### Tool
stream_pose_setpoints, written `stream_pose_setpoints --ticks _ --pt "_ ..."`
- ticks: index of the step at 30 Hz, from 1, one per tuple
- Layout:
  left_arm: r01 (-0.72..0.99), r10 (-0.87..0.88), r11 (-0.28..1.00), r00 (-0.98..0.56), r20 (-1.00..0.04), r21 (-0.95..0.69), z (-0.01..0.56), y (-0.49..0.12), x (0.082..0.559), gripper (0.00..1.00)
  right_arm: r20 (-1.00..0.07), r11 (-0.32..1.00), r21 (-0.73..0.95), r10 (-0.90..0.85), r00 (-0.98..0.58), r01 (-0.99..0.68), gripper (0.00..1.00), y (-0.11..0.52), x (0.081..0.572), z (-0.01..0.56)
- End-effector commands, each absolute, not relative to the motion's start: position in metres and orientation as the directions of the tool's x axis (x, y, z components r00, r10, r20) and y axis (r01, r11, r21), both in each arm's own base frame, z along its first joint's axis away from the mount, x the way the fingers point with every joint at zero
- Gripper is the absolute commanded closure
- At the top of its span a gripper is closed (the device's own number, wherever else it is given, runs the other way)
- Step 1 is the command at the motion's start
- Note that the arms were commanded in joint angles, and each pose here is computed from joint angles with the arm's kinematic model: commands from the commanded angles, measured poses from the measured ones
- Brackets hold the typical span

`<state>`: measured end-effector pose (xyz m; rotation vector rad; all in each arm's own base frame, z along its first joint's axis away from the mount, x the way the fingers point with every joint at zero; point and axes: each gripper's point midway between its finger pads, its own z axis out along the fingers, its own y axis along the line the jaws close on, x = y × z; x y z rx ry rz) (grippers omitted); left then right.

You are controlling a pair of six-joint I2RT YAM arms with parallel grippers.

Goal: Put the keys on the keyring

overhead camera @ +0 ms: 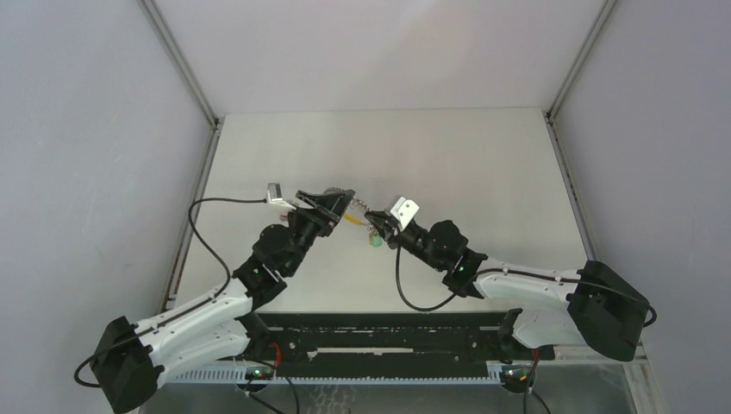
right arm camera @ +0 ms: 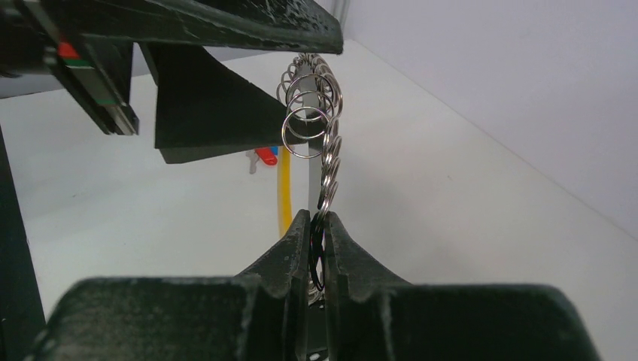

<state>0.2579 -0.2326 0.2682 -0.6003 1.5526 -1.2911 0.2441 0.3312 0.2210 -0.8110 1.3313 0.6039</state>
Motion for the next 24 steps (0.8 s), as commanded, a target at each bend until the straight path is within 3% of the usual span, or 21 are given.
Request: stream_pose_setpoints --ticks 1,11,22,24 --pt "0.216 -0.871 0.212 -0.4 -0.285 -0.953 0.274 -0.234 0.262 0.27 -0.974 0.614 -0.166 0.019 0.225 -0.772 1.0 0.335 0.241 0.251" --pt "0.211 -0.872 0.19 -0.413 -0.264 -0.959 0.272 -0.242 0.272 0.45 -0.966 0.61 -0.211 -0.012 0.258 -0.764 1.0 0.343 0.238 0.245" --pt "0.246 -0.868 0.242 -0.378 -0.323 -0.938 0.273 -0.231 0.275 0.8 -0.966 0.593 -0.238 -0.062 0.251 -0.769 1.0 0.341 0.233 0.237" --pt "0.269 -0.863 0.254 -0.372 -0.344 -0.929 0.276 -0.23 0.275 0.87 -0.965 0.577 -0.245 -0.071 0.251 -0.779 0.92 0.34 0.228 0.238"
